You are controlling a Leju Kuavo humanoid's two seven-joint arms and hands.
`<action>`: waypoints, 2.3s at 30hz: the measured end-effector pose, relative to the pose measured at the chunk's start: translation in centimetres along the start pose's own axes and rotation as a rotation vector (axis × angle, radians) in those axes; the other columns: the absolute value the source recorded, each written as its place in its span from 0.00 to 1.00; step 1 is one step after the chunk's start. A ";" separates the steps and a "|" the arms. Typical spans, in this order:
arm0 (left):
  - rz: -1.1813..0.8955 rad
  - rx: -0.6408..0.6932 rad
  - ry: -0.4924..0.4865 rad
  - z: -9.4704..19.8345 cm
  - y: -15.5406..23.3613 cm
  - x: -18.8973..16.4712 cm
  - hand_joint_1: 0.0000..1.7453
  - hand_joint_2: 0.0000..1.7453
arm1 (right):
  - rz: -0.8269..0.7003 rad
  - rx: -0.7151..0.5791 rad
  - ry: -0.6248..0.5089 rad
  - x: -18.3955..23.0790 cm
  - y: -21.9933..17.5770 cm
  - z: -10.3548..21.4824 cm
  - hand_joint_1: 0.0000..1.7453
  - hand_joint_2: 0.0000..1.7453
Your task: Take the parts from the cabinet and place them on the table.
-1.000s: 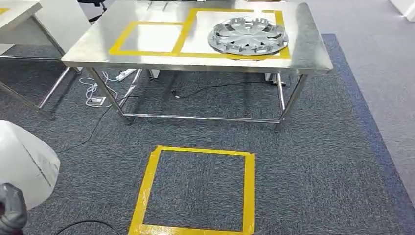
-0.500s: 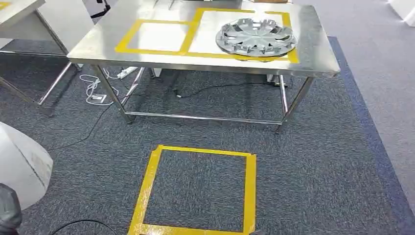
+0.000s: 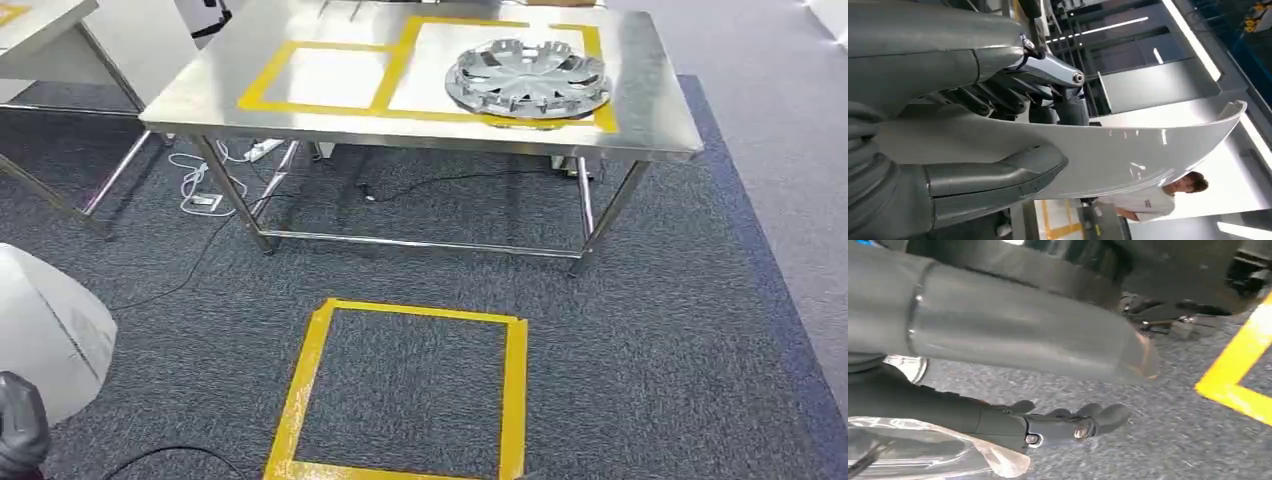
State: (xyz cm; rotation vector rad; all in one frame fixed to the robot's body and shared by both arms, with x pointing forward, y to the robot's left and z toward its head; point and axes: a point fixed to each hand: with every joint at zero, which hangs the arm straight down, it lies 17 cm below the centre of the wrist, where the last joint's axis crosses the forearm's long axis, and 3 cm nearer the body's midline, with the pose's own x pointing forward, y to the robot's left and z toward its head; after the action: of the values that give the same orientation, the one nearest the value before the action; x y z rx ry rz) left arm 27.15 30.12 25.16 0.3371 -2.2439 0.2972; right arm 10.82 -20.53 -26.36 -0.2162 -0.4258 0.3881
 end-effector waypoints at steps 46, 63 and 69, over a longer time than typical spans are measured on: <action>0.001 -0.011 -0.004 0.0 -0.1 0.2 1.00 1.00 | -0.005 0.029 -0.019 0.2 0.5 0.1 0.00 0.00; -0.003 -0.018 -0.011 -0.1 -0.2 0.2 1.00 1.00 | -0.024 0.037 -0.009 0.0 0.6 0.1 0.00 0.00; -0.009 -0.020 -0.004 0.1 -0.2 0.1 1.00 1.00 | -0.038 0.035 0.005 -0.5 0.7 0.2 0.00 0.00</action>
State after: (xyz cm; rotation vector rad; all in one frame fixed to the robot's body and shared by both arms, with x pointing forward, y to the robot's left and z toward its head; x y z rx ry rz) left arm 27.03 29.90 25.21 0.3379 -2.2473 0.2698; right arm 10.14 -20.10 -26.52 -0.1743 -0.4172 0.3572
